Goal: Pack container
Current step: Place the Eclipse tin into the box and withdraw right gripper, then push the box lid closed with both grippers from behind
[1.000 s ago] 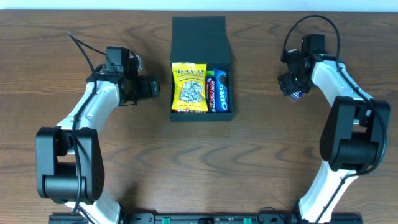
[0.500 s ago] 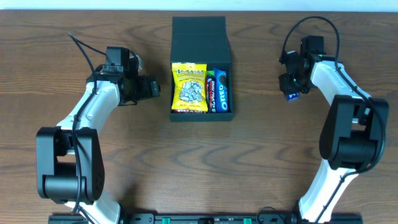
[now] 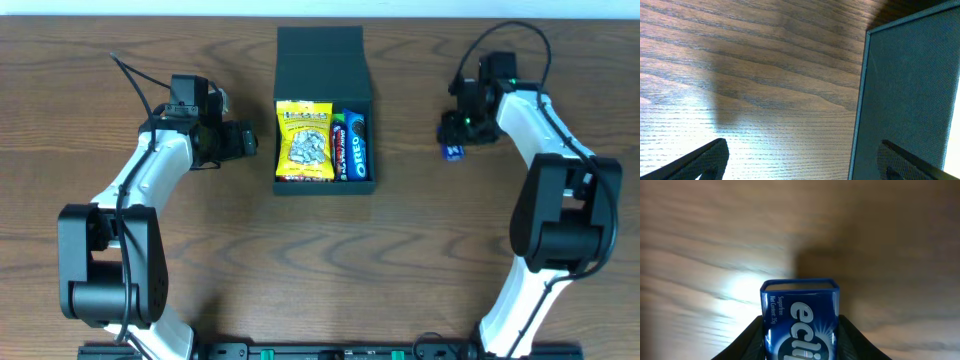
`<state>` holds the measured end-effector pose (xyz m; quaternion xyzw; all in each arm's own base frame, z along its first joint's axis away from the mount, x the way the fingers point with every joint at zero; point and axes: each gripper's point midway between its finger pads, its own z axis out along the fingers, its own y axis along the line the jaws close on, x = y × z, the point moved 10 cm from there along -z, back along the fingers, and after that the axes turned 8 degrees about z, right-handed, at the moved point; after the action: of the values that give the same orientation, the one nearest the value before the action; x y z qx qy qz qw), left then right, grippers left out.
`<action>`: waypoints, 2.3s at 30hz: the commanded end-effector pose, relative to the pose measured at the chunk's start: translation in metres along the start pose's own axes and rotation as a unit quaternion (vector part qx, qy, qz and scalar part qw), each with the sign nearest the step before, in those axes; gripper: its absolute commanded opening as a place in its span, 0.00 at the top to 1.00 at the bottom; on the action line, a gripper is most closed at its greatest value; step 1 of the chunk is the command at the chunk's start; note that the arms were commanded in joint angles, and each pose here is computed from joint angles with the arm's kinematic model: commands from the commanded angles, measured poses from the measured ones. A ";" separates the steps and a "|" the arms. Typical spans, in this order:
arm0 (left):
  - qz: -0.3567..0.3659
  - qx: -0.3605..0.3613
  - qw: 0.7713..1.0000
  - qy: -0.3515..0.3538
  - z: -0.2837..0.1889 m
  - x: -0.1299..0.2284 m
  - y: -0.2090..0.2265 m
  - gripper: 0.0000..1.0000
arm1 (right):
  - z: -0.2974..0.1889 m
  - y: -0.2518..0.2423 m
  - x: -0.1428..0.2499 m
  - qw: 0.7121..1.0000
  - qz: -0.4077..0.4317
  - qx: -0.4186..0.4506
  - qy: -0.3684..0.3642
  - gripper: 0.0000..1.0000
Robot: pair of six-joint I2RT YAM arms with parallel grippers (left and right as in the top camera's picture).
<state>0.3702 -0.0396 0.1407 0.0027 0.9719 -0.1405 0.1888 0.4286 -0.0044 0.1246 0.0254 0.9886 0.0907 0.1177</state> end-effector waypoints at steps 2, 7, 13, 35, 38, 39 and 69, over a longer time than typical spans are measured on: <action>0.014 -0.002 1.000 -0.020 -0.010 -0.009 -0.002 0.05 | -0.066 0.058 -0.029 0.994 -0.012 -0.083 -0.073 0.88; 0.014 -0.002 1.000 -0.020 -0.010 -0.009 -0.002 0.05 | -0.112 0.117 -0.035 0.985 -0.039 -0.128 -0.104 0.89; 0.014 -0.002 1.000 -0.020 -0.010 -0.009 -0.002 0.05 | -0.117 0.170 -0.018 0.985 0.001 -0.156 -0.072 0.87; 0.017 0.043 0.992 -0.119 -0.015 -0.038 -0.011 0.81 | -0.108 0.129 -0.021 0.992 0.078 -0.074 -0.069 0.69; 0.033 0.047 0.985 -0.166 -0.018 -0.052 -0.013 0.94 | -0.100 0.124 -0.028 0.992 0.065 -0.050 -0.101 0.99; 0.038 0.050 0.981 -0.184 -0.019 -0.057 -0.014 0.94 | -0.094 0.124 -0.030 0.991 0.063 -0.051 -0.106 0.99; -0.068 0.179 0.981 -0.040 0.100 -0.152 -0.007 0.95 | 0.079 0.091 -0.065 0.917 0.197 -0.346 0.012 0.99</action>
<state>0.5461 -0.0580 0.1119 -0.0400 0.9226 -0.3127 0.2223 0.5150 0.0875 0.0807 0.1740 0.8836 0.4203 0.1106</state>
